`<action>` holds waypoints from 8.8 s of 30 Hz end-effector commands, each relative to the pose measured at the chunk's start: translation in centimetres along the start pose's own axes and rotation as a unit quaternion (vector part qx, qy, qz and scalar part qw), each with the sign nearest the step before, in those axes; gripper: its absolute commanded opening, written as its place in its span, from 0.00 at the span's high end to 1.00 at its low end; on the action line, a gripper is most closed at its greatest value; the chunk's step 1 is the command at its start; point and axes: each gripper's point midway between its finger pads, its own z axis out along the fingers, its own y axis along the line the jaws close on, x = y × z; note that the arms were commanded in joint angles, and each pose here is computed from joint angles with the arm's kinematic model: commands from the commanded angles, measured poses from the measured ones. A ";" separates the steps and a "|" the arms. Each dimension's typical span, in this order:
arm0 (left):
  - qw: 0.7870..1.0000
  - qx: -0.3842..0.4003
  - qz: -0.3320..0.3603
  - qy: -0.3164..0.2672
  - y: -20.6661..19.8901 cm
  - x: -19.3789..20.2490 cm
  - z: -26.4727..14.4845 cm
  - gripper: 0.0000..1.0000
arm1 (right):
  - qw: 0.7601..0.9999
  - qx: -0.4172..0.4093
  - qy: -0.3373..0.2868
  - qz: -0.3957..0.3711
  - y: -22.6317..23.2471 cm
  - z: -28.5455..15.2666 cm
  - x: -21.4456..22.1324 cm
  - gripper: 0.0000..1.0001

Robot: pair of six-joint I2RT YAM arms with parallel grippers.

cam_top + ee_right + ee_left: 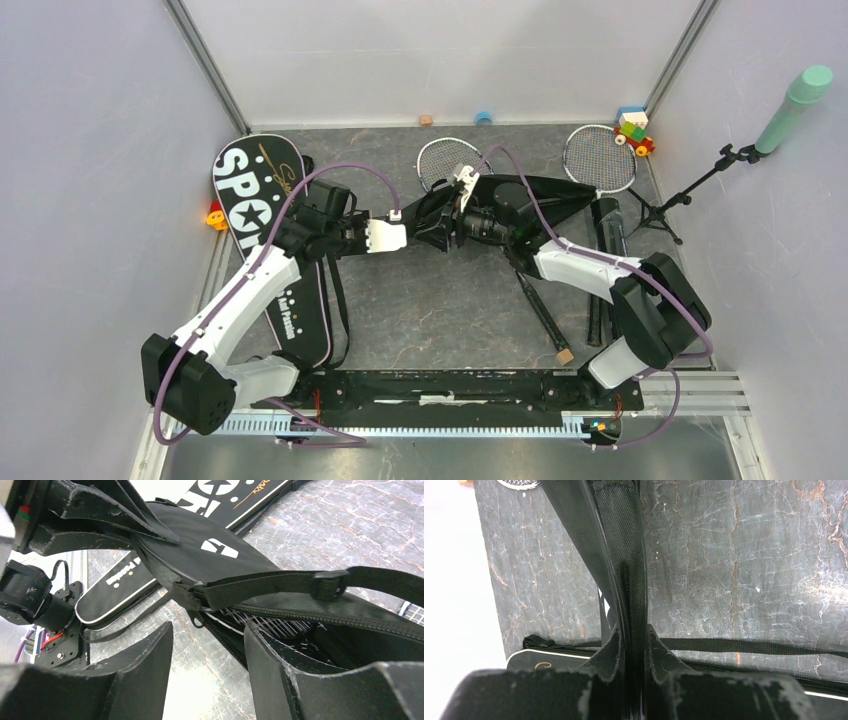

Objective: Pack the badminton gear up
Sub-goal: Zip the racket bag at the center of the board.

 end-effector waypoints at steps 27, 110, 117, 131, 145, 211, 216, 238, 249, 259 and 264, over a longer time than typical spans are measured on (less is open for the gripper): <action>0.998 -0.057 0.019 0.019 2.3 1.3 -3.1 0.98 | 0.954 0.248 0.155 -0.069 -8.0 -3.9 3.5 1.00; 0.994 0.103 -0.029 0.002 0.4 3.7 -5.0 0.98 | 0.832 0.340 -0.080 -0.432 -9.4 -8.2 -25.6 1.00; 0.990 0.098 -0.034 -0.091 1.5 -1.7 -3.8 0.98 | 0.940 -0.003 -0.074 -0.334 1.6 5.9 -17.2 1.00; 0.995 0.071 0.015 -0.069 -0.1 -0.4 -3.9 0.98 | 0.865 0.339 -0.041 -0.368 -8.7 -3.4 -20.1 1.00; 0.980 0.013 -0.007 -0.198 2.4 -7.3 -4.9 0.00 | 0.971 0.082 -0.004 -0.226 -2.0 0.4 -12.6 1.00; 0.999 -0.007 0.049 -0.004 3.7 -3.2 4.2 0.00 | 0.986 0.097 -0.026 -0.136 -4.7 -6.6 -10.8 1.00; 0.998 -0.031 0.060 -0.020 4.4 -4.2 3.1 0.00 | 0.988 0.030 -0.034 -0.146 -1.8 -6.6 -12.7 1.00; 0.990 -0.110 0.082 -0.044 7.4 -6.9 0.6 0.00 | 0.969 -0.097 -0.057 -0.220 7.6 -11.3 -14.7 1.00; 0.963 -0.157 0.108 -0.189 4.9 -11.8 -7.2 0.00 | 0.984 0.056 -0.098 -0.138 2.9 -11.1 -16.6 1.00; 0.920 -0.016 0.190 -0.343 -3.6 -15.9 -8.6 0.00 | 0.992 0.038 -0.108 -0.056 1.9 -9.0 -17.3 1.00; 0.942 0.019 0.177 -0.283 -3.1 -15.4 -3.6 0.00 | 0.992 0.034 -0.113 -0.032 2.0 -8.8 -17.8 1.00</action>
